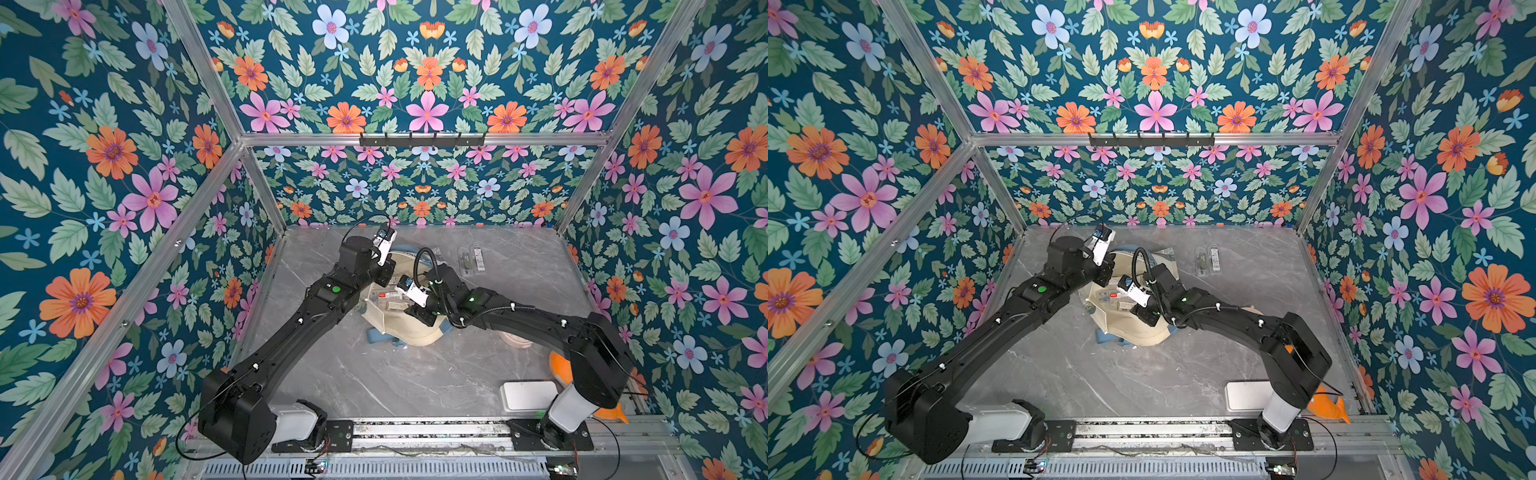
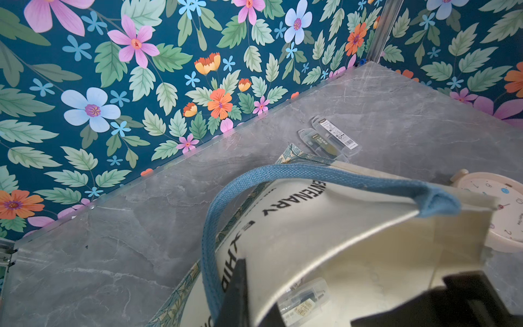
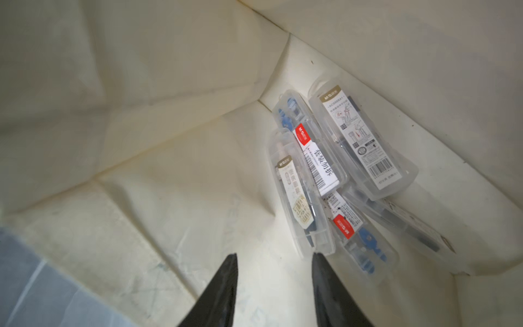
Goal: Take out the compass set from the canvas bag
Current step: Pick up the compass set from the canvas bag.
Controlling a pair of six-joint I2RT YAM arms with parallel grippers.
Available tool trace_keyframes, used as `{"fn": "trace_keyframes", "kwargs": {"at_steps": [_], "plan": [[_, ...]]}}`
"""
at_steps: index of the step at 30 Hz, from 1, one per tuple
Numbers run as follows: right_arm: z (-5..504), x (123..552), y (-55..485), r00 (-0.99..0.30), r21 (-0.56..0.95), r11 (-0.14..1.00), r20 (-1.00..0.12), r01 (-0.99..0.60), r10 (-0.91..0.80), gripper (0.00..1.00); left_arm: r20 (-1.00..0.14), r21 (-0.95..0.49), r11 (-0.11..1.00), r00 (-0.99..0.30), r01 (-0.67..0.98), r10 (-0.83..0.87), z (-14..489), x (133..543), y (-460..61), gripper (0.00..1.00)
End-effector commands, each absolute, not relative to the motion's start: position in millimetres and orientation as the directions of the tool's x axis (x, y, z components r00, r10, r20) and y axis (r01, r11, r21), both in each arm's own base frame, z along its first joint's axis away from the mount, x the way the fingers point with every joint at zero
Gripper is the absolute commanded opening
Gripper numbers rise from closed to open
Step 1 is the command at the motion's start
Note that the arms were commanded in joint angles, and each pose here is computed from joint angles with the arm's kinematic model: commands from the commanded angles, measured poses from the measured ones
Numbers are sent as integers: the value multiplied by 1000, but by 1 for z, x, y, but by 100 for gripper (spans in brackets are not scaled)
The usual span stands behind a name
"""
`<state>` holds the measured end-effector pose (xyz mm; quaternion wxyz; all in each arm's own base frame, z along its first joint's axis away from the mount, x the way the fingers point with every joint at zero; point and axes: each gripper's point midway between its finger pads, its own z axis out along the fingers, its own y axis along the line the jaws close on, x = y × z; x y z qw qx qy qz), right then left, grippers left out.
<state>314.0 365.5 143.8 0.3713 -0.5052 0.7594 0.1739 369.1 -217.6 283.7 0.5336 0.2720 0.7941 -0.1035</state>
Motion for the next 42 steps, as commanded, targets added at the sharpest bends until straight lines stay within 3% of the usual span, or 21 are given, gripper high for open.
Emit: {"fn": "trace_keyframes", "kwargs": {"at_steps": [1, 7, 17, 24, 31, 42], "plan": [[130, 325, 366, -207, -158, 431, -699, -888, -684, 44, -926, 127, 826, -232, 549, 297, 298, 371, -221, 0], [114, 334, 373, -221, -155, 436, -687, -886, -692, 44, -925, 126, 821, -233, 558, 300, 296, 369, -222, 0], [73, 360, 371, -284, -197, 473, -584, -859, -760, 59, -924, 119, 812, -235, 571, 301, 293, 368, -225, 0], [56, 370, 368, -322, -188, 486, -543, -854, -776, 62, -923, 112, 812, -243, 573, 299, 290, 367, -225, 0], [51, 357, 372, -353, -107, 477, -538, -872, -765, 56, -922, 113, 813, -244, 571, 299, 289, 367, -225, 0], [60, 348, 377, -387, -35, 481, -544, -876, -745, 32, -920, 112, 815, -252, 568, 302, 285, 368, -224, 0]]}}
